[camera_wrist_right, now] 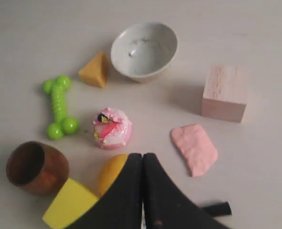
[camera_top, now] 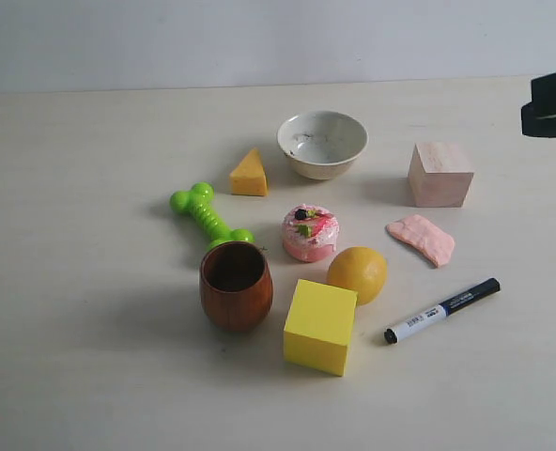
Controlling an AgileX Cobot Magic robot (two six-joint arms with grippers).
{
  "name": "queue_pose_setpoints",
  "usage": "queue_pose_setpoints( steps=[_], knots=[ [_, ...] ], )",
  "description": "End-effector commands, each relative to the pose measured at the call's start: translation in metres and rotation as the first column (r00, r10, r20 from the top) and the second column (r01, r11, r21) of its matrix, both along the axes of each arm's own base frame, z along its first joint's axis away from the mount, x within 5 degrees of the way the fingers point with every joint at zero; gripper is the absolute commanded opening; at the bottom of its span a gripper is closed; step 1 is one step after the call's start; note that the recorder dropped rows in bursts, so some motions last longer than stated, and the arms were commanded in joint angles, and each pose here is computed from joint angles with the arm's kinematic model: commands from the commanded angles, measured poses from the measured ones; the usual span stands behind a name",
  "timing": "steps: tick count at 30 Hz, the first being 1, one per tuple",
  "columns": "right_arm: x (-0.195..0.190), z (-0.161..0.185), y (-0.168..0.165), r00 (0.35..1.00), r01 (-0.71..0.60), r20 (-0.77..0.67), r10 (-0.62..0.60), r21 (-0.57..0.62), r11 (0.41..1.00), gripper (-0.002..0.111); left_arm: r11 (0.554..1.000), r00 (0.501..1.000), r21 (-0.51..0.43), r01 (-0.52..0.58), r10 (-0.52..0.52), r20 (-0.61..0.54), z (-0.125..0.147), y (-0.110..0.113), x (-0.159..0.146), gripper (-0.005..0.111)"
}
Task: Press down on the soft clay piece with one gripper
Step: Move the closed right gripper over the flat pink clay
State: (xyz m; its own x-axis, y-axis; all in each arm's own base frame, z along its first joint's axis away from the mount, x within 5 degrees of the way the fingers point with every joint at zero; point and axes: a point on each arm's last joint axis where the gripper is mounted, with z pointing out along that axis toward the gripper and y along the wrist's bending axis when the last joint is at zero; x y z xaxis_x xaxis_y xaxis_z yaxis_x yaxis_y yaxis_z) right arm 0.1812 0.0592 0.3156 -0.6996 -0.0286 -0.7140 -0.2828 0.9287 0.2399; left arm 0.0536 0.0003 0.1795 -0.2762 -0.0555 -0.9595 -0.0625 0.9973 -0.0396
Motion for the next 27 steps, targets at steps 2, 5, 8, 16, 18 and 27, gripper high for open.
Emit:
queue_pose_setpoints(
  steps=[2, 5, 8, 16, 18, 27],
  knots=[
    [0.009, 0.011, 0.000, 0.991, 0.078, 0.101, -0.086, 0.086, 0.993, 0.000, 1.000, 1.000, -0.008, 0.004, -0.003, 0.017, 0.002, 0.000, 0.000, 0.000],
    [0.008, 0.010, 0.000, 0.993, 0.085, 0.077, -0.092, 0.097, 0.992, 0.000, 1.000, 1.000, -0.008, 0.004, -0.003, 0.017, 0.002, 0.000, 0.000, 0.000],
    [0.011, 0.013, -0.001, 0.987, 0.105, 0.106, -0.118, 0.118, 0.987, 0.000, 1.000, 1.000, -0.008, 0.004, -0.003, 0.017, 0.002, 0.000, 0.000, 0.000],
    [0.019, 0.025, -0.003, 0.951, 0.131, 0.258, -0.170, 0.164, 0.978, 0.000, 1.000, 1.000, -0.008, 0.004, -0.003, 0.017, 0.002, 0.000, 0.000, 0.000],
    [0.022, 0.018, 0.000, 0.974, 0.116, 0.178, -0.143, 0.152, 0.982, 0.000, 1.000, 1.000, -0.008, 0.004, -0.003, 0.017, 0.002, 0.000, 0.000, 0.000],
    [0.084, -0.029, 0.017, 0.915, 0.221, -0.354, -0.191, 0.045, 0.974, 0.000, 1.000, 1.000, -0.008, 0.004, -0.003, 0.017, 0.002, 0.000, 0.000, 0.000]
  ],
)
